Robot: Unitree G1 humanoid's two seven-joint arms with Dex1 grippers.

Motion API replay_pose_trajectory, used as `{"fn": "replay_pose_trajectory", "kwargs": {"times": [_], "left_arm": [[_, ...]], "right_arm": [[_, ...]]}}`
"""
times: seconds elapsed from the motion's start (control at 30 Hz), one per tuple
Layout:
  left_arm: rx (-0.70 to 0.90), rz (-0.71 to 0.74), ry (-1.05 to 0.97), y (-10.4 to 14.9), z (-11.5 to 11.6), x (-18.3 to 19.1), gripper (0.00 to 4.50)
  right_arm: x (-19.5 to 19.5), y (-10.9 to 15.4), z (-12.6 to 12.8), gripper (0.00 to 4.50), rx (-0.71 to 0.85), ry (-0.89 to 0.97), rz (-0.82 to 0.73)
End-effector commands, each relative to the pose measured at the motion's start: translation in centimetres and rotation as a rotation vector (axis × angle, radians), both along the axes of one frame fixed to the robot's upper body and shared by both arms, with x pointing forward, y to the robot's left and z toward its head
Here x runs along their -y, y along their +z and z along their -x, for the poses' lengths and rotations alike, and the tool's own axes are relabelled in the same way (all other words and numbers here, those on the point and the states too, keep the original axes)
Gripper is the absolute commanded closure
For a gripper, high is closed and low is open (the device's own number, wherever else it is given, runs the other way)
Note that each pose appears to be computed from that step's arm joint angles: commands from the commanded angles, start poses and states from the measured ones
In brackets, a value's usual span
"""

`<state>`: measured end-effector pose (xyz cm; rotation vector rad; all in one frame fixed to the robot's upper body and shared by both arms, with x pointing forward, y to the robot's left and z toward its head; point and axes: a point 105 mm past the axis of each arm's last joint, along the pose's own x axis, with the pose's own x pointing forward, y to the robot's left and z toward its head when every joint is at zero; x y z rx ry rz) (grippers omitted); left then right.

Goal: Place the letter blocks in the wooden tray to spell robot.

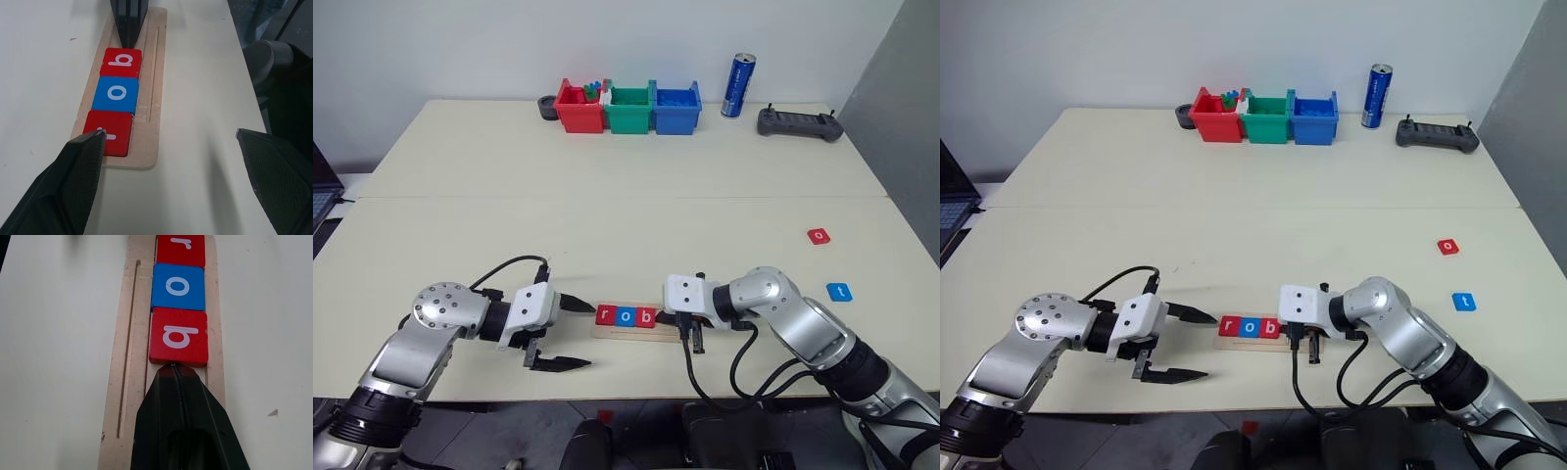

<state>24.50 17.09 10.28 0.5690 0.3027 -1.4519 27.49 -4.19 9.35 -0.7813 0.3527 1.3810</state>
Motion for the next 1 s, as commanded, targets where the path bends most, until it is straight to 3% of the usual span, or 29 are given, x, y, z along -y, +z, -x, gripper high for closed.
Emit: {"fn": "replay_pose_trajectory", "kwargs": {"times": [0.03, 0.13, 0.23, 0.4, 0.6, 0.73, 0.83, 1.0], "left_arm": [[0.029, 0.046, 0.003, 0.8, -0.1, -0.1, 0.0], [0.031, 0.064, 0.007, 0.9, -0.1, 0.0, 0.0], [0.036, 0.087, 0.01, 1.1, 0.0, 0.5, 0.0], [0.044, 0.133, 0.006, 2.0, 0.1, 2.2, 0.0], [0.04, 0.142, 0.004, 3.2, -0.2, 2.9, 0.0], [0.055, 0.141, 0.008, 3.7, -0.7, 3.0, 0.0], [0.068, 0.145, 0.007, 4.0, -0.8, 3.2, 0.0], [0.081, 0.13, -0.003, 4.1, -0.6, 3.1, 0.0]], "right_arm": [[0.3, 3.1, 0.1, 4.48, 0.055, 0.015, -0.079], [1.5, 4.8, -0.1, 4.48, 0.076, -0.062, -0.156], [3.6, 6.1, -0.8, 3.92, 0.121, -0.207, -0.227], [8.2, 5.9, -1.7, 2.14, 0.191, -0.513, -0.311], [12.8, 7.1, -2.5, 0.04, 0.253, -0.86, -0.533], [16.9, 8.0, -4.7, 0.04, 0.31, -1.072, -0.61], [20.7, 7.2, -6.9, 0.04, 0.348, -1.224, -0.521], [24.5, 6.1, -10.1, 0.04, 0.309, -1.323, -0.458]]}}
